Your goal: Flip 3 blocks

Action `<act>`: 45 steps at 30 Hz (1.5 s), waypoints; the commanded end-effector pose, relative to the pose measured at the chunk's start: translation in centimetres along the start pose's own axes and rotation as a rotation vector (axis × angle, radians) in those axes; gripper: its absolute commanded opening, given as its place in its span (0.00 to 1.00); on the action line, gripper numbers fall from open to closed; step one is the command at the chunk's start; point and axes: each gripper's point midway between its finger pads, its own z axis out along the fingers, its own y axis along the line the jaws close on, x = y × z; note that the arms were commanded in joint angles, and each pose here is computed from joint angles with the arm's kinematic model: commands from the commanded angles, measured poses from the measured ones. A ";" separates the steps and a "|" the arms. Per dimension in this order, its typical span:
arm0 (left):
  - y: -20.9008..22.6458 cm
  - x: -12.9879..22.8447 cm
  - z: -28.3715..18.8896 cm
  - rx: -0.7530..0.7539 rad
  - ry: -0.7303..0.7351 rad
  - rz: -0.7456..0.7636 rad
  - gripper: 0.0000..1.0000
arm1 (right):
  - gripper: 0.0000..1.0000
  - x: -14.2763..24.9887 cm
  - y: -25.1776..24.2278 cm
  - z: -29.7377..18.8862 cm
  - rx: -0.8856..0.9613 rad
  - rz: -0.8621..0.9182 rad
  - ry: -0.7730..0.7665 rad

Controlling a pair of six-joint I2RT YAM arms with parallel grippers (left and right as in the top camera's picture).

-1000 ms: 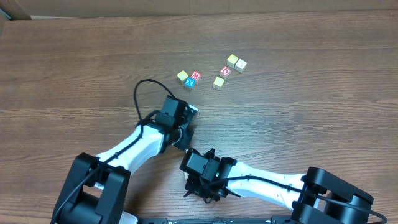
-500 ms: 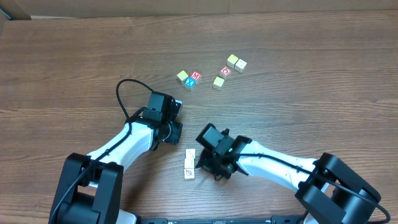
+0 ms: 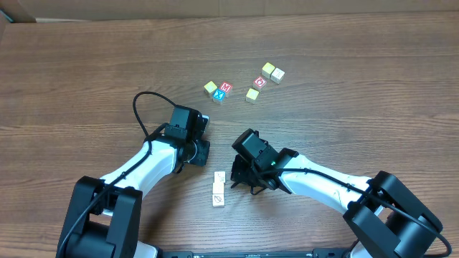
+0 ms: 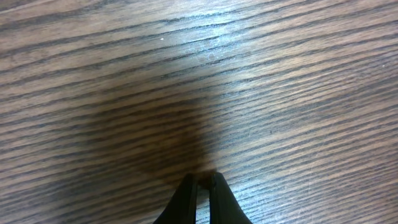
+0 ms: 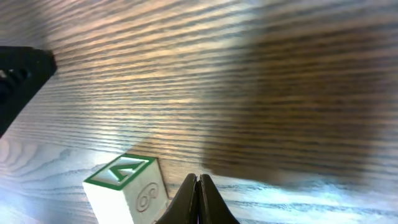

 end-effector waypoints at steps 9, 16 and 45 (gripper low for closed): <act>1.8 4.0 1.5 -0.071 0.130 -0.042 0.04 | 0.04 0.7 1.8 0.1 -0.075 -0.102 0.035; 1.8 4.0 1.5 -0.071 0.131 -0.042 0.04 | 0.04 1.7 2.6 0.2 -0.091 -0.137 0.041; 1.8 4.1 1.5 -0.072 0.133 -0.042 0.04 | 0.04 1.8 3.1 0.2 -0.105 -0.149 0.037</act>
